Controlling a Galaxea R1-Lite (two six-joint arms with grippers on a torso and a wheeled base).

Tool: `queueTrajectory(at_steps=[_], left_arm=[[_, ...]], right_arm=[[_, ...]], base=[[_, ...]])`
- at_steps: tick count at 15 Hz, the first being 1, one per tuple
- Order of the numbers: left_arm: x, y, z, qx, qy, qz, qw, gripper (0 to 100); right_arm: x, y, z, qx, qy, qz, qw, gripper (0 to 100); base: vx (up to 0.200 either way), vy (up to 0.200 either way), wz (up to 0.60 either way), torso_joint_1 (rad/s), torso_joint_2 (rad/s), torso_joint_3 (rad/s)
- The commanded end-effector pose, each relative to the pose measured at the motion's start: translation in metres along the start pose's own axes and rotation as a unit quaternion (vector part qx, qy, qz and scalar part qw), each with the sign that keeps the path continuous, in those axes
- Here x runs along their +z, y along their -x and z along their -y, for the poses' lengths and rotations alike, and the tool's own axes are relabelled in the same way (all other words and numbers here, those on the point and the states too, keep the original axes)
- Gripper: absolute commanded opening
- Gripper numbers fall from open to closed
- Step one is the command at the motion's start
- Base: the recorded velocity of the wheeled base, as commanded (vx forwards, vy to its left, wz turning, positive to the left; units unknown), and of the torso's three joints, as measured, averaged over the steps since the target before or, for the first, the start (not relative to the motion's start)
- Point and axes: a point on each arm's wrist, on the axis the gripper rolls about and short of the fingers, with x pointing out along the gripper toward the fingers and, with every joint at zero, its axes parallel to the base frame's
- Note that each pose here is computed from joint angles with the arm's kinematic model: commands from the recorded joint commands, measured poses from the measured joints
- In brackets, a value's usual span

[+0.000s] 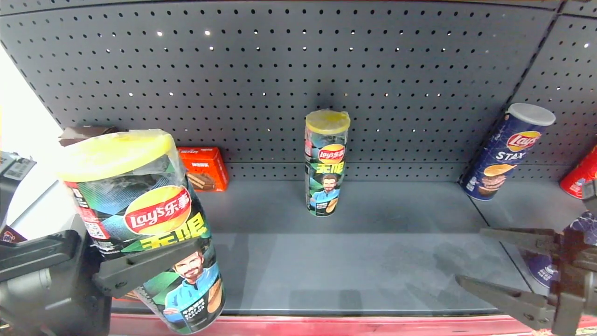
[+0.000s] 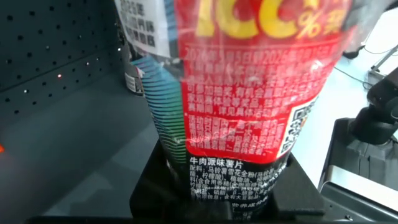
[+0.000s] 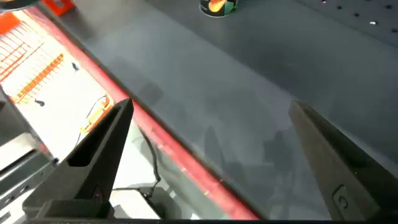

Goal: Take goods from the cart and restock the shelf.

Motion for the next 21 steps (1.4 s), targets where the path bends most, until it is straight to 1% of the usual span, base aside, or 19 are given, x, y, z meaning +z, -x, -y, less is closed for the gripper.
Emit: queueTrajectory(at_steps=[1, 2, 3, 6, 7, 8, 9, 10, 11, 12, 13, 16, 18, 21], left_arm=[[0.0, -0.002, -0.002, -0.001, 0.002, -0.002, 1.0, 0], [-0.001, -0.003, -0.003, -0.001, 0.004, -0.004, 1.0, 0], [0.0, -0.005, -0.004, -0.001, 0.005, -0.005, 1.0, 0], [0.001, -0.01, -0.008, -0.004, 0.007, -0.007, 0.9999, 0], [0.001, -0.01, -0.008, -0.004, 0.006, -0.007, 1.0, 0], [0.0, -0.01, -0.008, -0.003, 0.008, -0.009, 0.9999, 0], [0.0, -0.01, -0.008, -0.005, 0.008, -0.009, 0.9999, 0], [-0.001, -0.01, -0.008, -0.005, 0.008, -0.009, 0.9999, 0], [0.0, -0.011, -0.008, -0.004, 0.009, -0.009, 0.9999, 0], [0.0, -0.011, -0.008, -0.005, 0.01, -0.009, 0.9999, 0], [0.001, -0.014, -0.01, -0.006, 0.011, -0.01, 0.9999, 0], [0.001, -0.017, -0.011, -0.013, 0.012, -0.012, 0.9998, 0], [0.001, -0.02, -0.014, -0.013, 0.014, -0.013, 0.9997, 0], [0.001, -0.021, -0.014, -0.016, 0.014, -0.014, 0.9997, 0]], right_arm=[[0.002, -0.048, 0.011, 0.005, -0.007, -0.021, 1.0, 100], [0.0, -0.061, 0.016, 0.002, -0.009, -0.022, 1.0, 100], [-0.003, -0.068, 0.026, -0.007, -0.016, -0.026, 0.999, 100], [0.02, -0.103, 0.046, -0.008, -0.007, 0.011, 1.0, 100], [0.02, -0.106, 0.048, -0.008, -0.006, 0.012, 1.0, 100], [0.026, -0.127, 0.06, 0.007, 0.006, 0.036, 0.999, 100], [0.033, -0.145, 0.071, 0.041, 0.019, 0.064, 0.997, 100], [0.034, -0.15, 0.072, 0.053, 0.022, 0.069, 0.996, 100], [0.038, -0.166, 0.077, 0.104, 0.037, 0.085, 0.99, 100], [0.039, -0.174, 0.078, 0.138, 0.049, 0.096, 0.985, 100], [0.039, -0.193, 0.084, 0.182, 0.072, 0.117, 0.974, 100], [0.043, -0.222, 0.089, 0.22, 0.087, 0.138, 0.962, 100], [0.05, -0.244, 0.095, 0.244, 0.101, 0.156, 0.952, 100], [0.052, -0.253, 0.095, 0.254, 0.105, 0.162, 0.948, 100]], base=[[0.0, 0.0, 0.0, 0.0, 0.0, 0.0], [0.0, 0.0, 0.0, 0.0, 0.0, 0.0], [0.0, 0.0, 0.0, 0.0, 0.0, 0.0], [0.0, 0.0, 0.0, 0.0, 0.0, 0.0], [0.0, 0.0, 0.0, 0.0, 0.0, 0.0], [0.0, 0.0, 0.0, 0.0, 0.0, 0.0], [0.0, 0.0, 0.0, 0.0, 0.0, 0.0], [0.0, 0.0, 0.0, 0.0, 0.0, 0.0], [0.0, 0.0, 0.0, 0.0, 0.0, 0.0], [0.0, 0.0, 0.0, 0.0, 0.0, 0.0], [0.0, 0.0, 0.0, 0.0, 0.0, 0.0], [0.0, 0.0, 0.0, 0.0, 0.0, 0.0], [0.0, 0.0, 0.0, 0.0, 0.0, 0.0], [0.0, 0.0, 0.0, 0.0, 0.0, 0.0]])
